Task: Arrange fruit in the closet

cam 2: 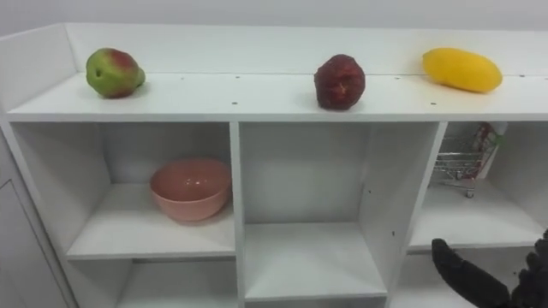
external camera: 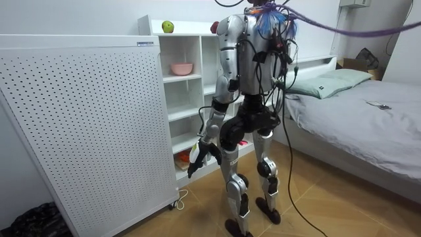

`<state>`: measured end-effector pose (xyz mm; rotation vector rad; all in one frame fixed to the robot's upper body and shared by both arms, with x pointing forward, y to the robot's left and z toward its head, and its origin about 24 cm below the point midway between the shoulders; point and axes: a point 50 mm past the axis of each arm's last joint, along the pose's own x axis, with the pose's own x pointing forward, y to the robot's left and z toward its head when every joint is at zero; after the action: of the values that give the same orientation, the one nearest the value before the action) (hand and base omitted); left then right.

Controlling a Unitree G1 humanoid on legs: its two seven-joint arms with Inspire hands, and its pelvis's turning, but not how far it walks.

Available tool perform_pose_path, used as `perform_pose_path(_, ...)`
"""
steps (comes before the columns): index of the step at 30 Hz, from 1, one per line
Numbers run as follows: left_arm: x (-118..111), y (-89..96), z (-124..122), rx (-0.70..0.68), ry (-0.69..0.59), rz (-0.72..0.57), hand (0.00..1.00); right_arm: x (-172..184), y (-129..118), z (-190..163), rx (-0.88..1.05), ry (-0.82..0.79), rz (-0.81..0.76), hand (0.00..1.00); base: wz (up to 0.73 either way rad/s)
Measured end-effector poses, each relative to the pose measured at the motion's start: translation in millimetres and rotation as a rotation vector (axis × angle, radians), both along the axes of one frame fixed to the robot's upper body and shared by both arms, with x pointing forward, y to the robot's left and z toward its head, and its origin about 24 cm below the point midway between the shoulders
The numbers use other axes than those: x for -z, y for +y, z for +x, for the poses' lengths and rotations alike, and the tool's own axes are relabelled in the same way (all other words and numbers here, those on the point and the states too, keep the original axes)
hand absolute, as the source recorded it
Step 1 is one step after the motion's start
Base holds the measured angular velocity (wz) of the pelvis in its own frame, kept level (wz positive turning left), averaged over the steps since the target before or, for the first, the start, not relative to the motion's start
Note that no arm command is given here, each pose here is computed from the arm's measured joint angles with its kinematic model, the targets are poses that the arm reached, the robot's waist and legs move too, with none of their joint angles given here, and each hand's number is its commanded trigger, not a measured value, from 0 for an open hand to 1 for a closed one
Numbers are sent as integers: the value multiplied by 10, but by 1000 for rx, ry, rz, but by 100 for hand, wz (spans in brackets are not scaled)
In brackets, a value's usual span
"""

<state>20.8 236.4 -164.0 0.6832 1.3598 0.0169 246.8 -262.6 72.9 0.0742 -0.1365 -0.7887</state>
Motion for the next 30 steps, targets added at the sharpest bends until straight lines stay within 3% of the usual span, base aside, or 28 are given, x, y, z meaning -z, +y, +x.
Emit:
perform_pose_path(12, 7, -25, 10, 6, 9, -42, 0, -539, 198, 198, -124, -219, -72, 0, 3)
perform_pose_path(30, 8, -37, 88, 15, -4, -59, 0, -1048, 369, 359, -207, -380, -213, 0, 3)
